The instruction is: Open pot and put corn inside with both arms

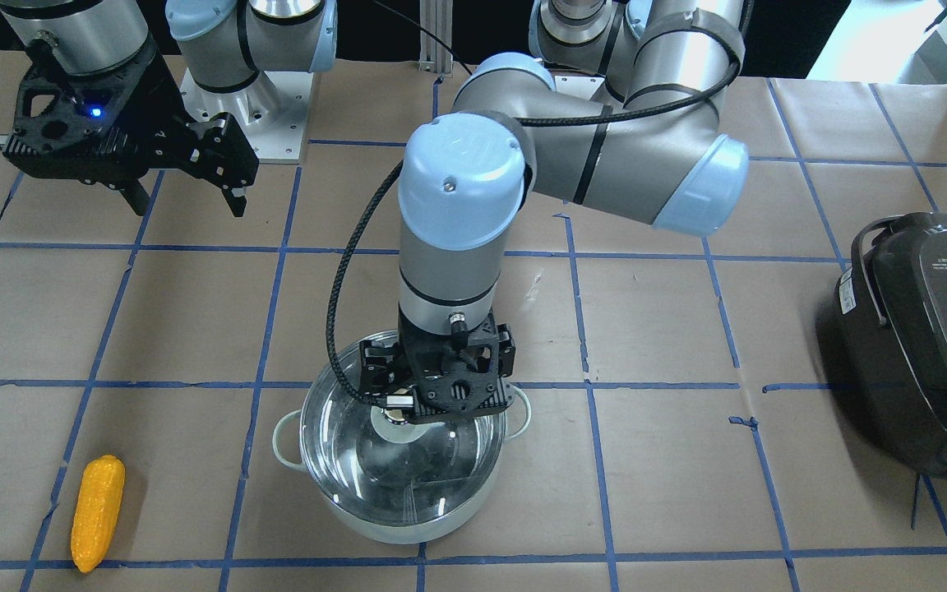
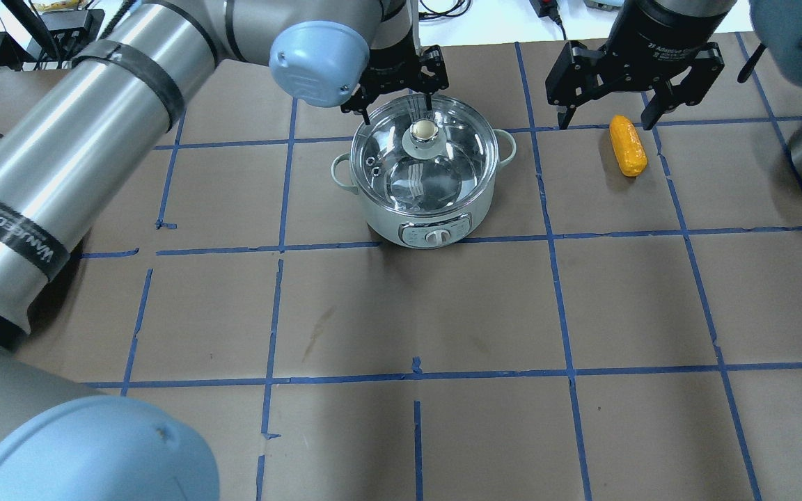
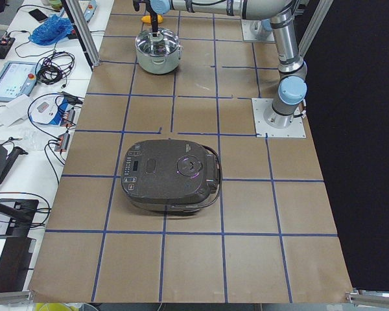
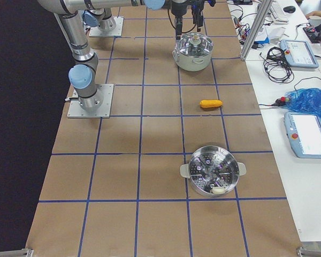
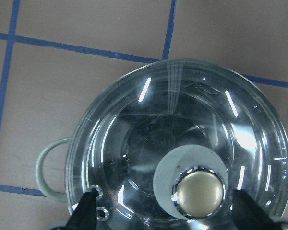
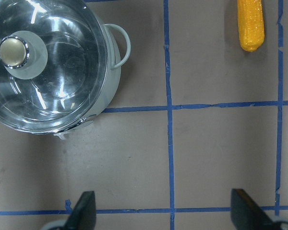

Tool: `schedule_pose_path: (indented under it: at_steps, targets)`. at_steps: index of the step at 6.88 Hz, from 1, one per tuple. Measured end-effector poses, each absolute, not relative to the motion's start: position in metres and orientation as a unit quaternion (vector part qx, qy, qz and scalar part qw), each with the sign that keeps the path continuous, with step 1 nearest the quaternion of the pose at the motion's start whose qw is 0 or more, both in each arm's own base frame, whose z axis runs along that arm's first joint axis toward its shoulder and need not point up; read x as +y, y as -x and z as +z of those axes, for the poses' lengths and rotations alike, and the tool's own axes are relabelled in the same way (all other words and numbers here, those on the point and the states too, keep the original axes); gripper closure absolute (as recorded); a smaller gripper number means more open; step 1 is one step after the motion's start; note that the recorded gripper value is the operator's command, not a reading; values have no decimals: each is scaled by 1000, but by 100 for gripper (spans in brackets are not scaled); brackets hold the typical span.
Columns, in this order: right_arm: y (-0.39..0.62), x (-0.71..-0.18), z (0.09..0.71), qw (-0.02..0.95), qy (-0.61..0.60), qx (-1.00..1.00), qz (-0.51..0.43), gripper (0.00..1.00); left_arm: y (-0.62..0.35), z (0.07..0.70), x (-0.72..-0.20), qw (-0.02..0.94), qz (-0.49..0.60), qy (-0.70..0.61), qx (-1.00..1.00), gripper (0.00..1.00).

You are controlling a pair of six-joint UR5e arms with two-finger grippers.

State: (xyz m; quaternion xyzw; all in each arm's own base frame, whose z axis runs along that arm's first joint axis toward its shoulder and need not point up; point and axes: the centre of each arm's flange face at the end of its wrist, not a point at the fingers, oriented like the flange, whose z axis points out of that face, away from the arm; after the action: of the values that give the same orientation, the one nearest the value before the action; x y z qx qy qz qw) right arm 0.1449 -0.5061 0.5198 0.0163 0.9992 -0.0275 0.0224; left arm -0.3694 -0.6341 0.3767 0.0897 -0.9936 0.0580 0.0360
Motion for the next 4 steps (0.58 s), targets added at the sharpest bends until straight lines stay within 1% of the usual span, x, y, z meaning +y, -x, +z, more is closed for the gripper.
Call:
schedule_pose_path:
  at_steps: [1, 2, 3, 4]
  targets:
    - [-145, -504, 518, 22, -17, 999, -25, 0, 385, 363, -632, 37, 55, -95, -993, 0]
    - [-144, -503, 517, 22, -17, 999, -24, 0, 394, 356, -629, 38, 52, -99, -993, 2]
    - [-144, -502, 517, 22, -17, 999, -24, 0, 398, 351, -627, 41, 48, -101, -993, 37]
    - [-144, -502, 517, 22, -18, 999, -23, 0, 400, 347, -627, 42, 45, -99, -993, 65]
